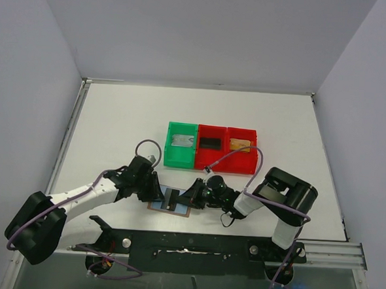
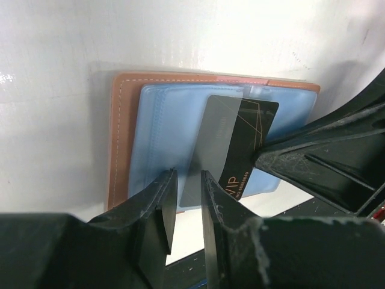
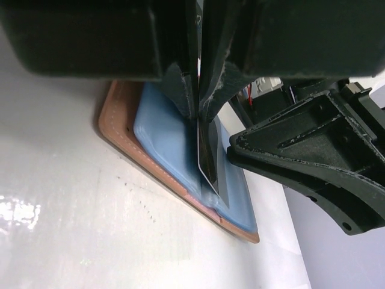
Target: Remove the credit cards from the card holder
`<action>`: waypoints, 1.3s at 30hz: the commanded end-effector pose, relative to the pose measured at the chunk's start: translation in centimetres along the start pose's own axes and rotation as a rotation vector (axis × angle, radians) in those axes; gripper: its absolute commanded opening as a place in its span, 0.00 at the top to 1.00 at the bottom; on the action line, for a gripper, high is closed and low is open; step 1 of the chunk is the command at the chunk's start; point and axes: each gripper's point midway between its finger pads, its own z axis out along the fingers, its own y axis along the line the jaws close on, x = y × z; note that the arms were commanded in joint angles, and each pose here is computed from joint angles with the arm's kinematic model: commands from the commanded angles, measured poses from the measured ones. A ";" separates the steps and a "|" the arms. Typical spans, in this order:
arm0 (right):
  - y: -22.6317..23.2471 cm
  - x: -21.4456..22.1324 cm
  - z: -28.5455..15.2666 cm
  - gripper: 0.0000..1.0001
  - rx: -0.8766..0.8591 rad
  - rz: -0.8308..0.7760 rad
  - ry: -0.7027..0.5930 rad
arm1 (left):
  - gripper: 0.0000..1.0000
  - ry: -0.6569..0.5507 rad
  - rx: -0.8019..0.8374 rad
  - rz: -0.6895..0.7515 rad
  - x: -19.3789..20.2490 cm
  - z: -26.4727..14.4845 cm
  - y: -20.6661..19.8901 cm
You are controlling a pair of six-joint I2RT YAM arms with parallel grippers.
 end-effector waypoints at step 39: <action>3.0 -0.6 0.5 0.82 -0.103 -0.038 -0.035 | 0.84 0.019 0.013 0.051 0.5 0.8 -0.7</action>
